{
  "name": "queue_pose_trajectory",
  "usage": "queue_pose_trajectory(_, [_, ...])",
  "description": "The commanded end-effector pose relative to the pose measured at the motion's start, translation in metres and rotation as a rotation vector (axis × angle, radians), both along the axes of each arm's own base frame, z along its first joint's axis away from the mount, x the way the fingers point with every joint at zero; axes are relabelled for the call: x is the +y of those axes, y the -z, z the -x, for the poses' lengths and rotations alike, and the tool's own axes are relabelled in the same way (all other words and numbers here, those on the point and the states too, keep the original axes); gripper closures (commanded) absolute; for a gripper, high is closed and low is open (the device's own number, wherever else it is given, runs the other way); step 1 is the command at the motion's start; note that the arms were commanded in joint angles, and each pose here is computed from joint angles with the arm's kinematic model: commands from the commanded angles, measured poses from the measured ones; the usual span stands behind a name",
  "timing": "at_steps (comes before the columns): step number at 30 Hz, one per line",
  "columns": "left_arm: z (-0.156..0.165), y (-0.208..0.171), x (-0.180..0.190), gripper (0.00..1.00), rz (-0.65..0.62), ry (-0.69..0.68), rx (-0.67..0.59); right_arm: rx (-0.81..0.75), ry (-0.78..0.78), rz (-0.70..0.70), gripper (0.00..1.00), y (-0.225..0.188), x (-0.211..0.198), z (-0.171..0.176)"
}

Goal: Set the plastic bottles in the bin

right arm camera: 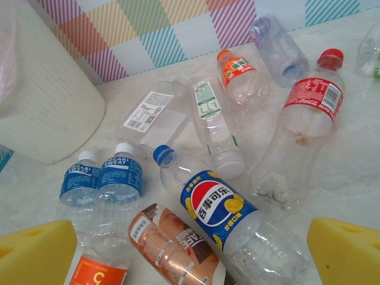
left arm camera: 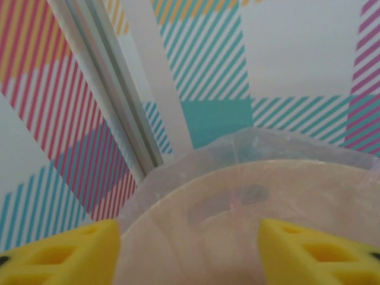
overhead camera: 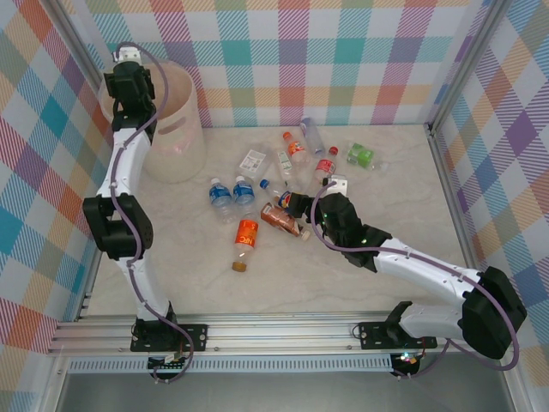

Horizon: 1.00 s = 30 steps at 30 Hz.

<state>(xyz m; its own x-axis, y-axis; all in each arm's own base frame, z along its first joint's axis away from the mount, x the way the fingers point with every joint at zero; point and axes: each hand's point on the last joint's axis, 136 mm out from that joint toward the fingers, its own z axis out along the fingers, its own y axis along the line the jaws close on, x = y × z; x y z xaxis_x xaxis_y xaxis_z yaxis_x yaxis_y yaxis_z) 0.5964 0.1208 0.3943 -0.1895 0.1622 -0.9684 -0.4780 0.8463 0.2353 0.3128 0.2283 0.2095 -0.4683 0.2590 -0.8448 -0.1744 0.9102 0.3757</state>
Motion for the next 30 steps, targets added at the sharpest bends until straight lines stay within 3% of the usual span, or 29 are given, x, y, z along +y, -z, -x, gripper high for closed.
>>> queue_pose_trajectory(1, [0.008, -0.030, 0.013, 0.27, 0.007, -0.051, -0.013, 0.007, 0.049, 0.000, 0.00, -0.002, -0.010, -0.001])
queue_pose_trajectory(7, [0.016, -0.026, 0.012, 0.16, 0.098, -0.062, 0.022, 0.028, 0.065, -0.012, 0.00, 0.001, -0.012, -0.001])
queue_pose_trajectory(16, [0.035, -0.028, -0.027, 0.00, 0.287, 0.062, 0.050, 0.039, 0.072, -0.031, 0.00, 0.002, -0.014, 0.000])
queue_pose_trajectory(24, [0.064, -0.051, -0.082, 0.00, 0.426, 0.180, 0.015, 0.051, 0.053, -0.048, 0.00, 0.005, -0.009, 0.001])
queue_pose_trajectory(30, [0.093, -0.042, -0.124, 0.00, 0.595, 0.255, -0.023, 0.075, 0.043, -0.063, 0.00, 0.010, -0.007, 0.004])
